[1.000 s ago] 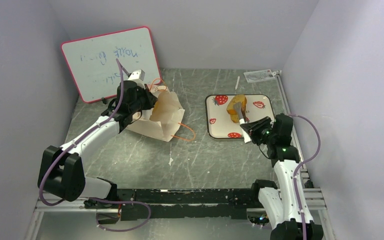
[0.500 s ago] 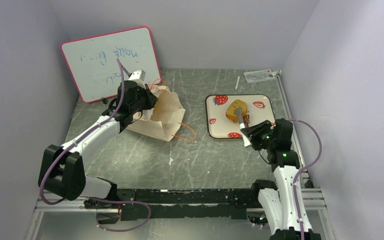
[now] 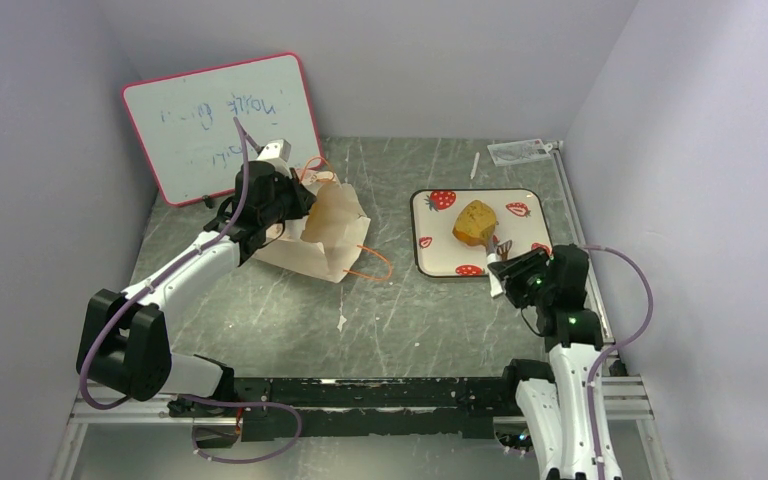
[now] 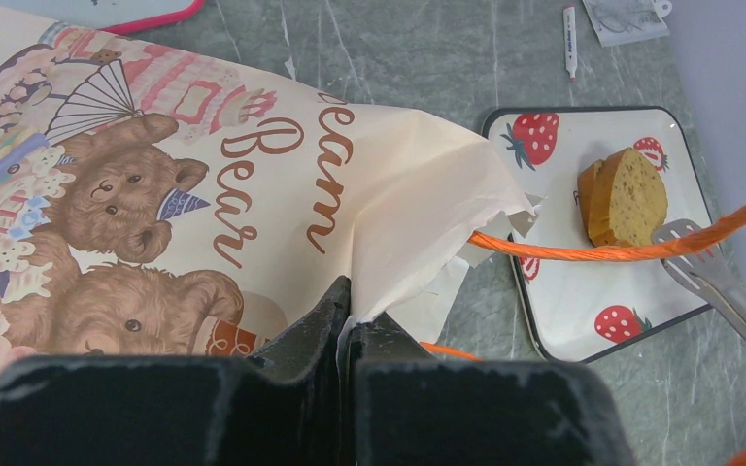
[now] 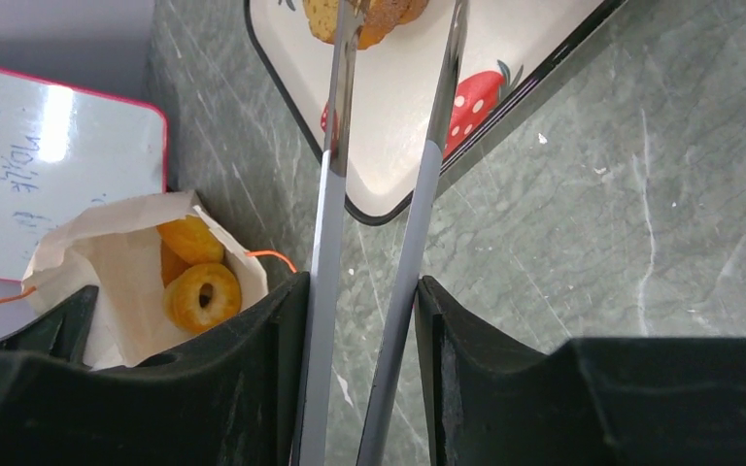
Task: Take the fake bread out of the paper bag
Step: Place the fake bread in the container, then take out the fake bread from the paper bag, then place the fake bread in the container.
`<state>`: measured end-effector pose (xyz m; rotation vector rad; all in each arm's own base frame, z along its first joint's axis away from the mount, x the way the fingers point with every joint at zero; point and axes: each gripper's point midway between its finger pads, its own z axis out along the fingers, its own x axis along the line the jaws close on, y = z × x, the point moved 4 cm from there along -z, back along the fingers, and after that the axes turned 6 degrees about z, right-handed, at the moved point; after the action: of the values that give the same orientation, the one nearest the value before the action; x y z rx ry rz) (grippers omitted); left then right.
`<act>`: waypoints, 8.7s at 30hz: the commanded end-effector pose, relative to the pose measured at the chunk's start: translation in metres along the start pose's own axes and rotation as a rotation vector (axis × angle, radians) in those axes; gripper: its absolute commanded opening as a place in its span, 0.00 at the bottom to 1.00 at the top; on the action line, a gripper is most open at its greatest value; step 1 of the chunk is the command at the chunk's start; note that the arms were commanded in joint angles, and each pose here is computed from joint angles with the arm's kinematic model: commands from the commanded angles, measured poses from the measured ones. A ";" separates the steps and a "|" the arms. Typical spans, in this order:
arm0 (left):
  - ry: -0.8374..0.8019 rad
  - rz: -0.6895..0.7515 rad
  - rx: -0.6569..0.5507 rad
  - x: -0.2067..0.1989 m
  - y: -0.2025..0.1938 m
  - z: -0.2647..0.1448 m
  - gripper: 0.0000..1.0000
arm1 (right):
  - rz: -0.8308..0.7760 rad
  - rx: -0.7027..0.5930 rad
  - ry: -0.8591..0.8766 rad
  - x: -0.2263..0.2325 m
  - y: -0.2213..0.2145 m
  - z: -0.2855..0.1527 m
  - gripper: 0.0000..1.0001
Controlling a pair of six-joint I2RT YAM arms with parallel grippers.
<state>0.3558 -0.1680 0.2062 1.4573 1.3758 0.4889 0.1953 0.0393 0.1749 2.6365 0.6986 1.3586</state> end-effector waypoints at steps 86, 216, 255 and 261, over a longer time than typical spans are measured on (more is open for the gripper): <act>-0.212 0.155 0.016 -0.045 0.017 -0.015 0.07 | -0.404 0.673 0.498 0.132 -0.148 -0.020 0.36; 0.173 0.070 -0.064 -0.042 0.028 0.004 0.07 | 0.010 0.011 0.214 0.111 -0.017 -0.078 0.00; 0.068 0.096 -0.072 -0.050 0.037 0.002 0.07 | 0.785 -0.252 -0.049 0.099 0.065 0.025 0.00; 0.071 0.096 -0.066 -0.046 0.033 0.000 0.07 | 0.856 -0.223 -0.042 0.090 0.058 0.032 0.00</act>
<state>0.3612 -0.2048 0.2360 1.5086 1.3876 0.6529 0.2806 0.0314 0.2305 2.8512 -0.5385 1.2684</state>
